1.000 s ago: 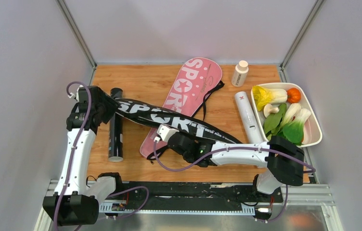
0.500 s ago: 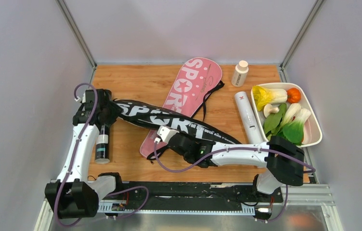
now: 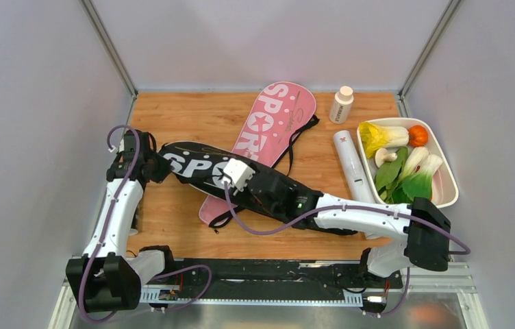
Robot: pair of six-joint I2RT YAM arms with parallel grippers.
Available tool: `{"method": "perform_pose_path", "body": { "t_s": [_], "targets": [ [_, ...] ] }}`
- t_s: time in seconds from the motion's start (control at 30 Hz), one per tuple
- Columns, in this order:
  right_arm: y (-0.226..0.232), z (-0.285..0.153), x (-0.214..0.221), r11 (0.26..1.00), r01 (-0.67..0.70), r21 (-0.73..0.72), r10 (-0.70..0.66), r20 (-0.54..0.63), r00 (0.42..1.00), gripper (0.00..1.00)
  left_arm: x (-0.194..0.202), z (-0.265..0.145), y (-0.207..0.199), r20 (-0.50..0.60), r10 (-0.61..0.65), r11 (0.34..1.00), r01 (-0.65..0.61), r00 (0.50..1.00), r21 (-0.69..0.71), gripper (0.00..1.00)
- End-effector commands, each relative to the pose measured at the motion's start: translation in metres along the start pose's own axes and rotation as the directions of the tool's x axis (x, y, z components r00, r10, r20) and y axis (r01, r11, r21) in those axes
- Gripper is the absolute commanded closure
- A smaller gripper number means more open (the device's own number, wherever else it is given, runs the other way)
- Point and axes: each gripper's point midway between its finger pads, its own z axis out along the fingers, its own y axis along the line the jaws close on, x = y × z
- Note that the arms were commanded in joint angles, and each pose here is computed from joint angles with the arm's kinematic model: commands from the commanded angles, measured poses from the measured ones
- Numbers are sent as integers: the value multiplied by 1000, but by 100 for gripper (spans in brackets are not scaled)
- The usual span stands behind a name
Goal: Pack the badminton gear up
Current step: Adjust the racket bag at the center of the board, then zip the racket bag at the center of the board.
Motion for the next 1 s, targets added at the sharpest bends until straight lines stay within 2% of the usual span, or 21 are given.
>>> {"method": "perform_pose_path", "body": {
  "t_s": [0.0, 0.23, 0.37, 0.5, 0.53, 0.57, 0.63, 0.67, 0.7, 0.83, 0.97],
  "targets": [
    [-15, 8, -67, 998, -56, -28, 60, 170, 984, 41, 4, -12, -14, -21, -27, 997, 29, 999, 76, 100],
    [0, 46, -67, 994, 51, -100, -34, 167, 985, 32, 8, -20, -18, -38, -46, 993, 50, 998, 103, 100],
    [3, 65, -63, 989, 70, -133, -49, 156, 987, 33, 11, -20, -18, -51, -54, 992, 59, 997, 113, 100],
    [-4, 85, -61, 991, 92, -94, -79, 139, 987, 34, 14, -20, -19, -65, -57, 991, 65, 996, 120, 100],
    [-8, 90, -62, 992, 95, -82, -83, 138, 987, 37, 14, -20, -19, -67, -60, 990, 68, 996, 122, 100],
    [-12, 95, -65, 993, 98, -69, -88, 140, 986, 48, 14, -20, -19, -67, -61, 990, 69, 996, 123, 100],
    [-18, 99, -76, 994, 94, -52, -85, 149, 985, 79, 13, -18, -18, -57, -60, 991, 66, 997, 119, 100],
    [-16, 98, -81, 993, 92, -77, -80, 147, 986, 92, 12, -17, -17, -51, -59, 991, 65, 997, 118, 100],
    [-11, 94, -87, 989, 83, -122, -65, 142, 988, 100, 12, -16, -16, -46, -59, 992, 64, 997, 111, 100],
    [38, 66, -90, 925, -17, -380, 68, 120, 990, 100, 12, -14, -15, -42, -66, 991, 71, 997, 109, 100],
    [85, 43, -68, 846, -182, -501, 208, -4, 978, 100, 10, -15, -17, -26, -82, 988, 85, 996, 131, 100]
  ]
}}
